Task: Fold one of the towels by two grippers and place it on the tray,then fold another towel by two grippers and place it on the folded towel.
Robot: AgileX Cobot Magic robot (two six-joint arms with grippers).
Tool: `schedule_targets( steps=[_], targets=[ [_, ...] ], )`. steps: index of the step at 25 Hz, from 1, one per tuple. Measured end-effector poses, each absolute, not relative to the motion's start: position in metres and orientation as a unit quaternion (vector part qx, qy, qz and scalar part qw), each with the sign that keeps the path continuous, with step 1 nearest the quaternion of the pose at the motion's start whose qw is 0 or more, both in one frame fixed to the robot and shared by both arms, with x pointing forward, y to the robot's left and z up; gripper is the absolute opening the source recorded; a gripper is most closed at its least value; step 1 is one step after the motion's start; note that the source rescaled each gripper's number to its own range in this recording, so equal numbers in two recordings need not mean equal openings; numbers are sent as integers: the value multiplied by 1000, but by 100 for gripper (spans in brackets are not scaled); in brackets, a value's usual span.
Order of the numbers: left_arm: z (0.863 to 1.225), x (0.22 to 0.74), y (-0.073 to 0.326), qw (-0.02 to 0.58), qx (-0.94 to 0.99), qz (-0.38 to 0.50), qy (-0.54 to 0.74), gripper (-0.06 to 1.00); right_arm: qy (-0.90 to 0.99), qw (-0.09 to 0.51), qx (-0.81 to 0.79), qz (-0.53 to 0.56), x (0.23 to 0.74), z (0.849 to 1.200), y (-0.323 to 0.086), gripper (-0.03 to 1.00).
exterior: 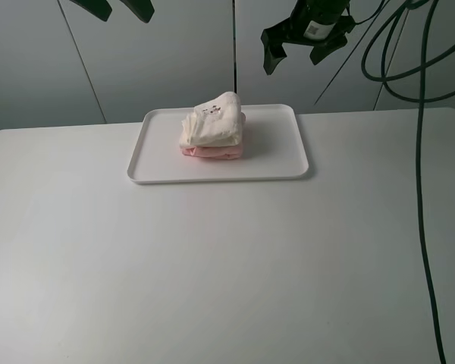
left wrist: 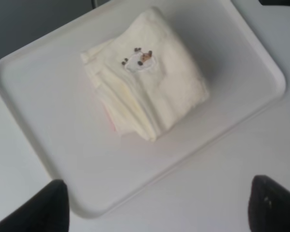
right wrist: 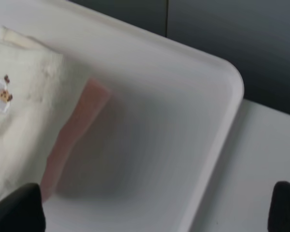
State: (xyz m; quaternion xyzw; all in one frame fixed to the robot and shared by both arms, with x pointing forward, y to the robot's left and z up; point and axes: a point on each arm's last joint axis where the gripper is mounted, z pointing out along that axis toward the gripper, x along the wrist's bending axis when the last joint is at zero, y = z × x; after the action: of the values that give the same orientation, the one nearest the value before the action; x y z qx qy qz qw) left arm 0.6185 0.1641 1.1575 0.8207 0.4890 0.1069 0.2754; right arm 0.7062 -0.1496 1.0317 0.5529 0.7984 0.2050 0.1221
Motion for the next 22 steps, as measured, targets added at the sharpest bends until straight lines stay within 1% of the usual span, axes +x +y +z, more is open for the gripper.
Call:
schedule_targets(
  steps=[1, 5, 6, 8, 11, 14, 17, 22],
  targets=[
    [1159, 615, 171, 273, 819, 108, 493, 96, 797, 120, 557, 202, 700, 1028, -152, 100],
    [1154, 598, 191, 255, 814, 99, 513, 96, 785, 133, 564, 221, 661, 1038, -164, 100],
    [1155, 590, 193, 252, 814, 98, 513, 96, 780, 143, 562, 234, 648, 1049, -168, 100],
    [1159, 574, 198, 253, 814, 99, 513, 96, 778, 158, 559, 240, 616, 1061, -179, 100],
    [1170, 545, 205, 272, 807, 118, 510, 96, 774, 195, 547, 253, 559, 1088, -200, 100],
    [1178, 512, 214, 286, 802, 132, 508, 96, 769, 211, 542, 266, 502, 1103, -218, 100],
    [1180, 475, 224, 300, 796, 146, 506, 96, 762, 223, 539, 283, 449, 1104, -234, 100],
    [1167, 414, 240, 317, 781, 157, 515, 96, 740, 255, 529, 327, 371, 1097, -258, 100]
  ],
)
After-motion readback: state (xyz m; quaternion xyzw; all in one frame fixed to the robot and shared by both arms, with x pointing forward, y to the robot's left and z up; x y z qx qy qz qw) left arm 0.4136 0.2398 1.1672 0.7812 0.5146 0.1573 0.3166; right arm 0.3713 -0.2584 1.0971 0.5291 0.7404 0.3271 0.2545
